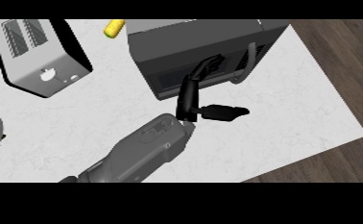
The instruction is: Pick up the milk, place it into the microwave and close the microwave
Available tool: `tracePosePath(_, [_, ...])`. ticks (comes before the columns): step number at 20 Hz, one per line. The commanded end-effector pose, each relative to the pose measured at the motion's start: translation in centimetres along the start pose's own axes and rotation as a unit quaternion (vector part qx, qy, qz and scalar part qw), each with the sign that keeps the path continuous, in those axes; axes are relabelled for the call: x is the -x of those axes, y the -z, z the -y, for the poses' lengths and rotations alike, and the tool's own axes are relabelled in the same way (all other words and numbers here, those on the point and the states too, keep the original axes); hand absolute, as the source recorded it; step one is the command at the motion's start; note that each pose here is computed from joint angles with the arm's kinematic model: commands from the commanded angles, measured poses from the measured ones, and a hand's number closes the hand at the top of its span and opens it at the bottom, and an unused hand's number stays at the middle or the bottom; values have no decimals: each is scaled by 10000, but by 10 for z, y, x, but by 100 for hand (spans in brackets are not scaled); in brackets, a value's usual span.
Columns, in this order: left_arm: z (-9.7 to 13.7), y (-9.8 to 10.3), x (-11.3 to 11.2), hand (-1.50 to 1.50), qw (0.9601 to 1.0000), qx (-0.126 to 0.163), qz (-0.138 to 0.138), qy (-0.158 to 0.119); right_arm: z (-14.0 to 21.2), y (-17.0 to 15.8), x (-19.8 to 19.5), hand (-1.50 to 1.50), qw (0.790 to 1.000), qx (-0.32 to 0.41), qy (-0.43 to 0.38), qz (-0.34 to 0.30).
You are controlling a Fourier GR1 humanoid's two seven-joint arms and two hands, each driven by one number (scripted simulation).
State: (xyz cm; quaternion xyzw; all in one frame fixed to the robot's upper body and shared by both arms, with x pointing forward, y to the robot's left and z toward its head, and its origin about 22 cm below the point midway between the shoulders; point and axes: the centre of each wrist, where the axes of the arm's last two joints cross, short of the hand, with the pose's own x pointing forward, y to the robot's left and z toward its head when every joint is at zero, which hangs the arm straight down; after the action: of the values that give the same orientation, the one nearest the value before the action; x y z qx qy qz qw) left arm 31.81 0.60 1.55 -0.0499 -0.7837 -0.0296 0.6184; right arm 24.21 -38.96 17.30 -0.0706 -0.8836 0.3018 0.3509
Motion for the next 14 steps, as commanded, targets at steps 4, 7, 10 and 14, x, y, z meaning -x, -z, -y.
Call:
tracePosePath(4, [-4,24,-9,-150,9992,-386,65,28,6,14,-3,150,9998,-75,-141,100])
tracePosePath(7, [-5,28,-10,-150,9991,-419,107,-31,5,15,0,150,9999,12,-144,72])
tracePosePath(10, [-3,21,-8,-150,9995,-244,201,-62,-37,2,30,-150,9857,470,1613,95])
tracePosePath(14, [-4,24,-7,-150,9992,-345,194,-50,-37,-1,38,-150,9795,495,1950,-74])
